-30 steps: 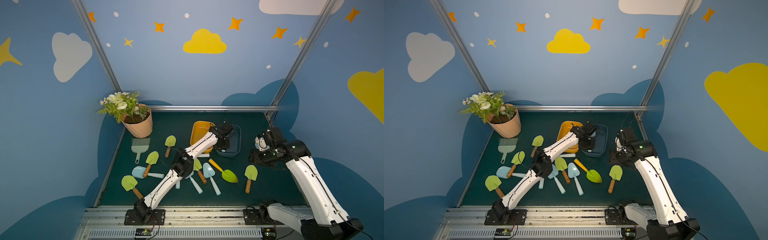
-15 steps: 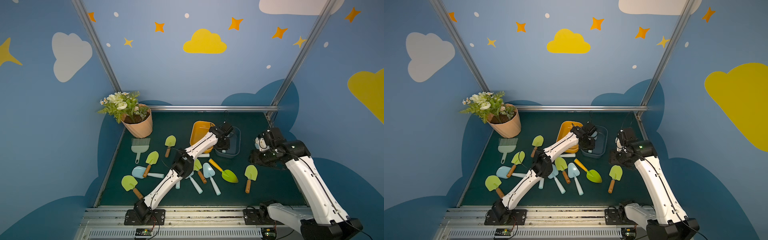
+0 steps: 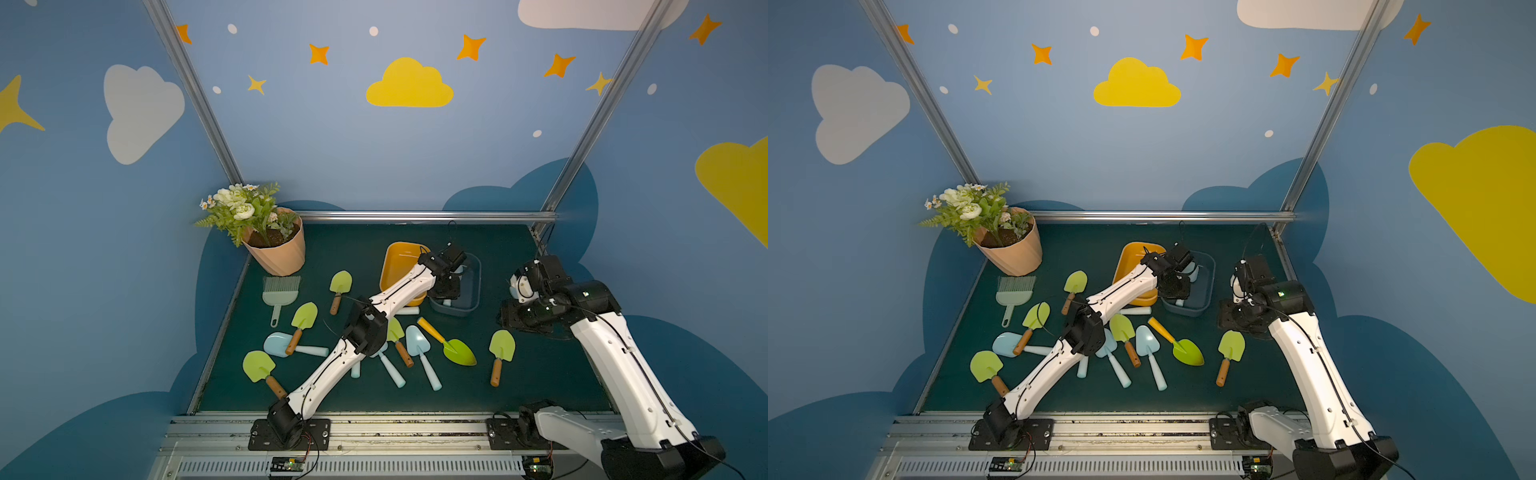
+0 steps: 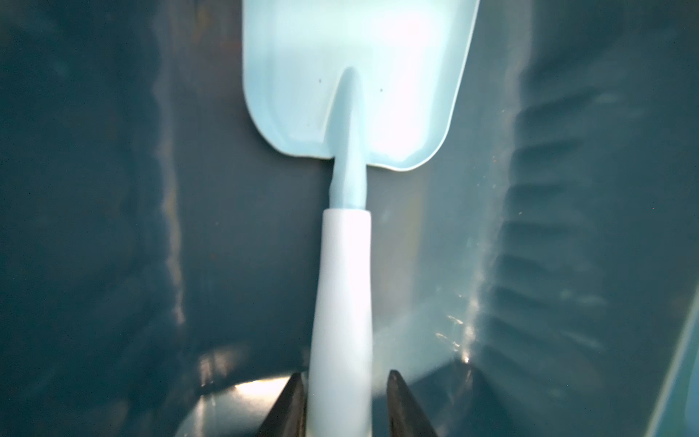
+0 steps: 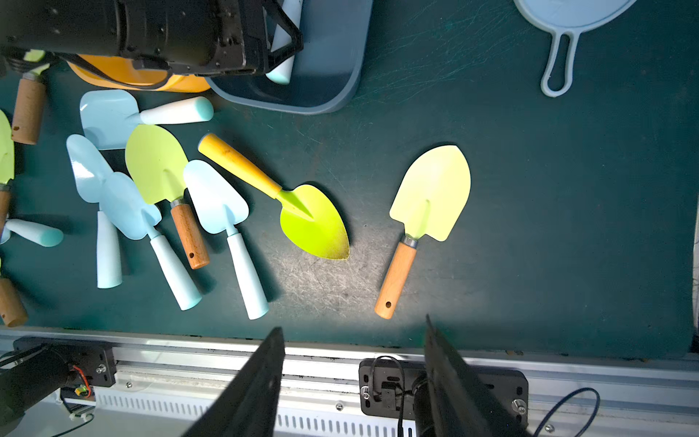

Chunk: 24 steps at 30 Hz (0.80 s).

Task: Sort the small shovels by color and place them into the storage box
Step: Place the shovel in the storage box, then pick up the shovel from the center of the board.

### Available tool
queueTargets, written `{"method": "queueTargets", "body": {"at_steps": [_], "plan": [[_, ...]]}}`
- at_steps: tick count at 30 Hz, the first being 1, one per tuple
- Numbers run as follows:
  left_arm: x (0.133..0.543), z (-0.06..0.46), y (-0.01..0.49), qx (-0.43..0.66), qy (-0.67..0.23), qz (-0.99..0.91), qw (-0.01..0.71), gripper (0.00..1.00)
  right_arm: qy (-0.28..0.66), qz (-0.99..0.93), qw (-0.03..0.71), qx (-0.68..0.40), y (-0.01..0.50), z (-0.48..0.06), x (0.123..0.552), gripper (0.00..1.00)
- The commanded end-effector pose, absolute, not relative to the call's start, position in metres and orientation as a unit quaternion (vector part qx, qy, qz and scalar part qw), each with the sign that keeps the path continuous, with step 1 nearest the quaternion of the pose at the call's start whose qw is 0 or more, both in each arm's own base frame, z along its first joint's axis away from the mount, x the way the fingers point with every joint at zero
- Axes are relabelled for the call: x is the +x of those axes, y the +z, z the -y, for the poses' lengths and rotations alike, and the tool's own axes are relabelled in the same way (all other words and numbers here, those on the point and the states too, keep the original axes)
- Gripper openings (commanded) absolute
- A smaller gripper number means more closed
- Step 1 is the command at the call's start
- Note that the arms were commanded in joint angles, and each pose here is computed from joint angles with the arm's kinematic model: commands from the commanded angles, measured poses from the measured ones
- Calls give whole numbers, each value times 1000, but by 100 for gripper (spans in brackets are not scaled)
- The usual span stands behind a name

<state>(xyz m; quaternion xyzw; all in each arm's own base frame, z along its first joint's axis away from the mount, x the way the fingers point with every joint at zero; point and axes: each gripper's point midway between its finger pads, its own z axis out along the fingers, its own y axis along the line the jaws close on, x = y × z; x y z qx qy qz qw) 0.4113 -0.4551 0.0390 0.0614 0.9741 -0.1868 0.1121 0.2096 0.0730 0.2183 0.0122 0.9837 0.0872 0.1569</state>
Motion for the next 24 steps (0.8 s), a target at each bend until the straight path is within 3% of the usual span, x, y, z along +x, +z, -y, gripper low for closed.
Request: {"method": "queueTargets", "body": {"at_steps": [1, 7, 17, 24], "plan": [[412, 458, 69, 77, -197, -968, 136, 29, 91, -982, 162, 15, 222, -73, 209, 61], [413, 461, 136, 99, -215, -951, 198, 49, 111, -980, 163, 22, 226, -78, 209, 61], [392, 421, 258, 129, -209, -928, 280, 53, 152, -974, 143, 84, 228, -91, 211, 61], [354, 334, 286, 126, -94, -947, 280, 56, 115, -979, 70, 156, 200, -83, 195, 59]]}}
